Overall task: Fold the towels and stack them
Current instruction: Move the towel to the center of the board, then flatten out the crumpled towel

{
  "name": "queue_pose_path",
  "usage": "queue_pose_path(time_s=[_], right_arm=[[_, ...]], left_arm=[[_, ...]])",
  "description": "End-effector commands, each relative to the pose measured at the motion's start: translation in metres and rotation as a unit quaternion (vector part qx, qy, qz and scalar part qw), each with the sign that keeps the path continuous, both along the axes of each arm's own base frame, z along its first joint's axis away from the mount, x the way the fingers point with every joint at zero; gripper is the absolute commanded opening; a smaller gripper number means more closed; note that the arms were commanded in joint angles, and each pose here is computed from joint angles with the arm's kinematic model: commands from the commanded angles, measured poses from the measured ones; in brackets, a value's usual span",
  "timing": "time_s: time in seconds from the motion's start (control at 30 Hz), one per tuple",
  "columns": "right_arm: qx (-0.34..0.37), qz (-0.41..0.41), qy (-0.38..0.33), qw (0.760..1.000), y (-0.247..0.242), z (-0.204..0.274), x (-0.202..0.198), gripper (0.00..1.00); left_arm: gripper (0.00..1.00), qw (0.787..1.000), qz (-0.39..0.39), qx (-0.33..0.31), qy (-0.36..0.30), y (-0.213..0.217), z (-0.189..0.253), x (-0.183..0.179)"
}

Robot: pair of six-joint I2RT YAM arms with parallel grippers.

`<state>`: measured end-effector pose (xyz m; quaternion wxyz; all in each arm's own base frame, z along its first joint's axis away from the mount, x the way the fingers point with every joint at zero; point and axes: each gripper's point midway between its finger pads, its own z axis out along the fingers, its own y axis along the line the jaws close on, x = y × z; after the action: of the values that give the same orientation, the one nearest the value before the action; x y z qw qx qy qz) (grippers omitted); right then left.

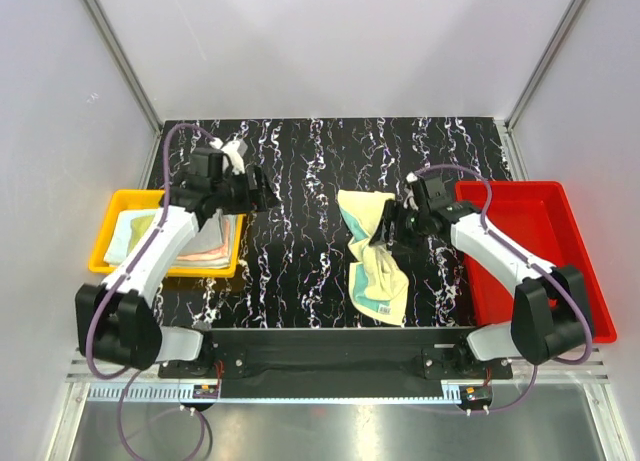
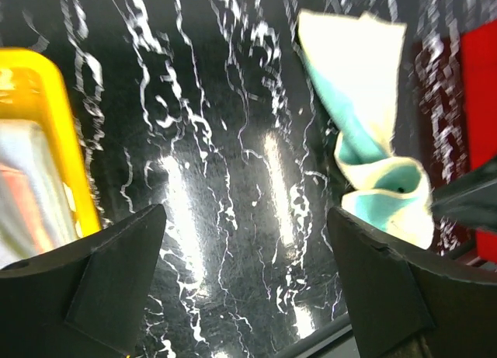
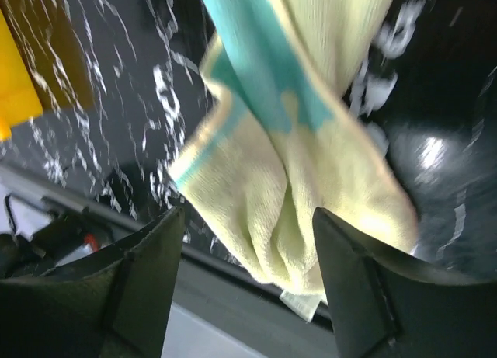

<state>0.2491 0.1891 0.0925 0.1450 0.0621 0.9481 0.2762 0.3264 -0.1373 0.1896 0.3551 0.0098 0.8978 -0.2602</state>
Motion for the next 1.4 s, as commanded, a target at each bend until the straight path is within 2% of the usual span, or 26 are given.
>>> queue_pose_path(time_s=[0.0,0.03,0.07,0.1,0.17,0.2,0.23,0.3,0.33,0.4,0.43,0.53,0.67,0.83,1.13,1.23,1.37], right_arm=[[-0.065,-0.011,-0.122,0.990,-0.015,0.039,0.057,0.75],[-0.099,-0.026,-0.126,0.987,-0.024,0.031,0.072,0.75],[-0.102,-0.036,-0.143,0.984,-0.027,0.041,0.090,0.70],[-0.106,-0.036,-0.146,0.983,-0.030,0.040,0.101,0.67],[-0.094,-0.049,-0.142,0.984,-0.034,0.031,0.132,0.58],[-0.085,-0.068,-0.133,0.985,-0.048,0.028,0.145,0.48],[-0.065,-0.060,-0.113,0.990,-0.045,0.014,0.153,0.44],[-0.050,-0.069,-0.117,0.989,-0.053,0.014,0.173,0.38],[-0.042,-0.063,-0.111,0.991,-0.050,0.009,0.182,0.38],[-0.037,-0.055,-0.103,0.993,-0.049,0.003,0.186,0.38],[-0.025,-0.047,-0.099,0.994,-0.045,0.002,0.186,0.38],[-0.002,-0.040,-0.099,0.994,-0.038,-0.001,0.179,0.39],[-0.001,-0.037,-0.095,0.995,-0.038,-0.005,0.171,0.41],[-0.002,-0.029,-0.094,0.995,-0.040,-0.006,0.158,0.45],[-0.031,-0.042,-0.099,0.994,-0.051,-0.011,0.163,0.47],[-0.035,-0.045,-0.100,0.993,-0.051,-0.011,0.169,0.48],[-0.037,-0.050,-0.108,0.992,-0.053,-0.003,0.175,0.48]], left_arm=[[0.89,1.000,-0.011,0.000,-0.010,-0.019,0.006,0.021],[0.88,1.000,-0.022,-0.005,-0.015,-0.030,0.007,0.026],[0.87,0.999,-0.031,-0.011,-0.021,-0.040,0.014,0.035],[0.85,0.999,-0.038,-0.004,0.003,-0.048,-0.004,0.042],[0.83,0.999,-0.052,0.003,-0.006,-0.068,0.003,0.061],[0.82,0.998,-0.057,0.010,0.019,-0.077,-0.018,0.072],[0.79,0.997,-0.064,0.012,0.027,-0.085,-0.022,0.075],[0.75,0.998,-0.064,0.011,0.021,-0.098,-0.017,0.094],[0.74,0.997,-0.069,0.015,0.038,-0.106,-0.034,0.099],[0.71,0.997,-0.067,0.009,0.036,-0.120,-0.036,0.112],[0.70,0.996,-0.070,0.013,0.054,-0.128,-0.056,0.116],[0.65,0.995,-0.074,0.005,0.069,-0.149,-0.070,0.122],[0.66,0.992,-0.069,0.001,0.108,-0.171,-0.113,0.124],[0.65,0.987,-0.083,-0.008,0.136,-0.195,-0.144,0.123],[0.61,0.984,-0.070,0.017,0.162,-0.194,-0.178,0.124],[0.56,0.982,-0.077,0.018,0.170,-0.194,-0.183,0.121],[0.38,0.981,-0.092,0.000,0.171,-0.201,-0.176,0.118]])
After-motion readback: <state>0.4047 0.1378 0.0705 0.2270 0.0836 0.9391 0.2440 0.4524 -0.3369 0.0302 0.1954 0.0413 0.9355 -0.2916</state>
